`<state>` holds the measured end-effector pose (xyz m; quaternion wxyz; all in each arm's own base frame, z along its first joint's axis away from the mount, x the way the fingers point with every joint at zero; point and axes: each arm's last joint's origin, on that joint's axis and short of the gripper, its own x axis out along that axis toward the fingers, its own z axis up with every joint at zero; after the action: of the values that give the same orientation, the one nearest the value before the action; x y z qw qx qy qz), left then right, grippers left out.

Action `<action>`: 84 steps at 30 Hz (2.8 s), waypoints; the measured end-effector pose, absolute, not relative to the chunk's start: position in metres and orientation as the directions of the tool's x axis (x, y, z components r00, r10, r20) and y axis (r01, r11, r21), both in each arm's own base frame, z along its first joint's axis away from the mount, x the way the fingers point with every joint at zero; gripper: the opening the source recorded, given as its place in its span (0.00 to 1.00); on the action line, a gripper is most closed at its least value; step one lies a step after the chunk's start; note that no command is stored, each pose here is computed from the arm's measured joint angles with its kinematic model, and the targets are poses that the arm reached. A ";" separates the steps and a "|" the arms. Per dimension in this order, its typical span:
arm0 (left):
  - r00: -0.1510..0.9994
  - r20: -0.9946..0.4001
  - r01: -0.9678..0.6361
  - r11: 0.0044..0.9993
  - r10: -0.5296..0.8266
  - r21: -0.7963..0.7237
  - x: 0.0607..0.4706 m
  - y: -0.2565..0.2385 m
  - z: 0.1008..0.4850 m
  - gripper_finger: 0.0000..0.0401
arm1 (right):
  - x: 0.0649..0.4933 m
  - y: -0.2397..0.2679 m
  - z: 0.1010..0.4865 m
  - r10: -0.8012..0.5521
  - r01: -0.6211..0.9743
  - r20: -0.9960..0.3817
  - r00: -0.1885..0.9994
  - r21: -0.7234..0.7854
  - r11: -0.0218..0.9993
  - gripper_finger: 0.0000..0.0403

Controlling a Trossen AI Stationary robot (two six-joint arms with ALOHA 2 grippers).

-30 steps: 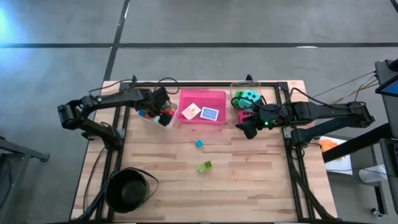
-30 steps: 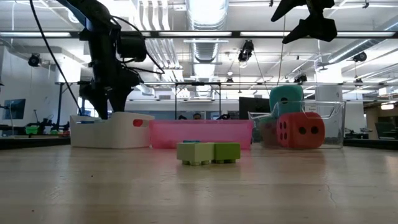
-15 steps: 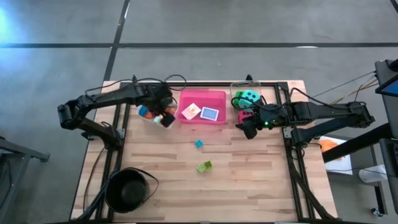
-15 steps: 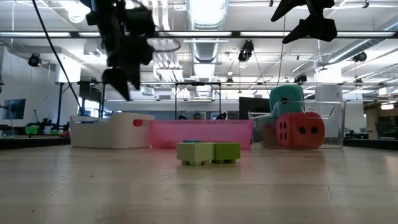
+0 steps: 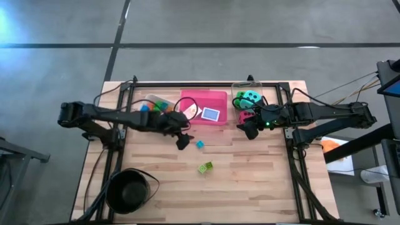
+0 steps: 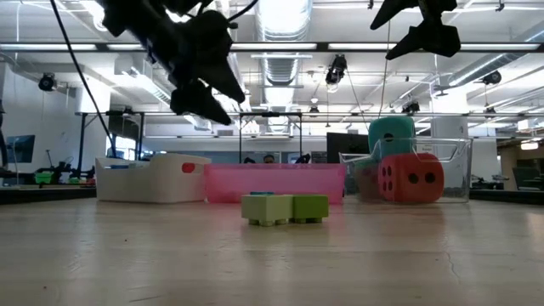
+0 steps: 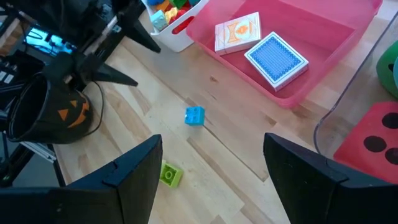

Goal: Pick & Place Toys
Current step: Put the blue game piece into the white bin

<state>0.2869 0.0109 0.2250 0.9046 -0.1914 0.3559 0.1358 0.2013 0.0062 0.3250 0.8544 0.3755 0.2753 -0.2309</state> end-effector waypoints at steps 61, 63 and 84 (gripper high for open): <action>0.653 -0.738 -0.319 0.945 0.168 -0.067 0.341 -0.027 0.112 0.84 | 0.205 0.006 0.329 -0.185 0.554 -0.605 0.774 0.507 0.661 0.67; 0.644 -0.747 -0.316 0.947 0.166 -0.063 0.343 -0.028 0.106 0.84 | 0.205 0.006 0.329 -0.185 0.553 -0.605 0.775 0.505 0.663 0.67; 0.587 -0.788 -0.348 0.937 0.188 -0.037 0.348 -0.029 0.101 0.34 | 0.205 0.007 0.329 -0.183 0.548 -0.604 0.776 0.502 0.669 0.67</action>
<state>0.3477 -0.0288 0.1012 0.8858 -0.0938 0.4286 0.1512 0.2046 0.0065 0.3290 0.8752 0.3492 0.2617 -0.2089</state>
